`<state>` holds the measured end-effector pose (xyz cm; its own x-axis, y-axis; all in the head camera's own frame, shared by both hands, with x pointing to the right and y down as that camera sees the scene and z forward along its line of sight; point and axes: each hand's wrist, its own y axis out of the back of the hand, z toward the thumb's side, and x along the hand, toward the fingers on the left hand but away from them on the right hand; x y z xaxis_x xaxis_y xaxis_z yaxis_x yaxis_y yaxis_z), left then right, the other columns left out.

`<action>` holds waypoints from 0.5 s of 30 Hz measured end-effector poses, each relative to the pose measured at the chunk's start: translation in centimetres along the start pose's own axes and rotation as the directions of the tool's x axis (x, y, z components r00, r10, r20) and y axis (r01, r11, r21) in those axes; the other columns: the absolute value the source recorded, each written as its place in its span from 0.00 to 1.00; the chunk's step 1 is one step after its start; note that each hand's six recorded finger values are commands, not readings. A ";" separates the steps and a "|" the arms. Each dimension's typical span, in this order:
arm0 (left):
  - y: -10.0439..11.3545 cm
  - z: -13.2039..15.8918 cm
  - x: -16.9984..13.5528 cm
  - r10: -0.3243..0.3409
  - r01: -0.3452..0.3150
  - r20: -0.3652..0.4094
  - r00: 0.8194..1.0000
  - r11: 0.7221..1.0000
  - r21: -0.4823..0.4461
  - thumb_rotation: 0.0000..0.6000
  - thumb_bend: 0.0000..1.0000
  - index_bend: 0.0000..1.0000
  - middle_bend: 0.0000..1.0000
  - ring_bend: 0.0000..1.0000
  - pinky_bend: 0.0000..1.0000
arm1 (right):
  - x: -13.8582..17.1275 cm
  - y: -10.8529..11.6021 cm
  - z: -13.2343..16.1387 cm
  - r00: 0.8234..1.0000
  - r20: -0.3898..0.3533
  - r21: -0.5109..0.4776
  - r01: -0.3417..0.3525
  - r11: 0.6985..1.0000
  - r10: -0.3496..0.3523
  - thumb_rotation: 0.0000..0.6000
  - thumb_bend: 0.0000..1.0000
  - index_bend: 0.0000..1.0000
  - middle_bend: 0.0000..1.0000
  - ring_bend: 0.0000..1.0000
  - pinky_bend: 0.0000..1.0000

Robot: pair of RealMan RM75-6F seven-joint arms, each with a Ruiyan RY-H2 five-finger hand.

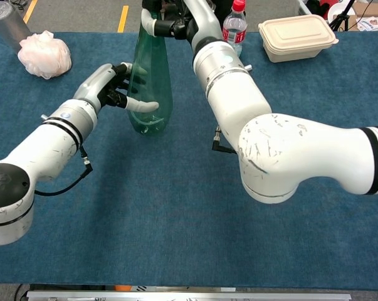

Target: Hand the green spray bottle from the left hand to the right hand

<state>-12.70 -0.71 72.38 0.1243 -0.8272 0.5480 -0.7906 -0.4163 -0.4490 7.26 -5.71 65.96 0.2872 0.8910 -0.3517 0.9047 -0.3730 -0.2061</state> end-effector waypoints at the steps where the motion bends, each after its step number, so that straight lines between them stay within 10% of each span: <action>1: 0.0 0.0 0.0 0.001 -0.001 0.000 1.000 1.000 0.000 1.00 0.17 0.21 0.32 0.26 0.43 | 0.0 0.0 0.0 1.000 -0.002 -0.001 0.002 1.000 -0.002 1.00 0.67 0.22 0.26 0.14 0.23; 15: -0.1 0.0 -0.1 0.001 -0.001 0.011 1.000 1.000 -0.003 1.00 0.17 0.21 0.32 0.26 0.43 | -0.2 0.4 0.3 1.000 -0.018 -0.015 0.015 1.000 -0.016 1.00 0.82 0.28 0.32 0.22 0.33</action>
<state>-12.66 -0.63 72.36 0.1302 -0.8318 0.5396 -0.7924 -0.4144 -0.4477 7.42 -6.12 65.72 0.2788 0.9013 -0.3317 0.9135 -0.3555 -0.1981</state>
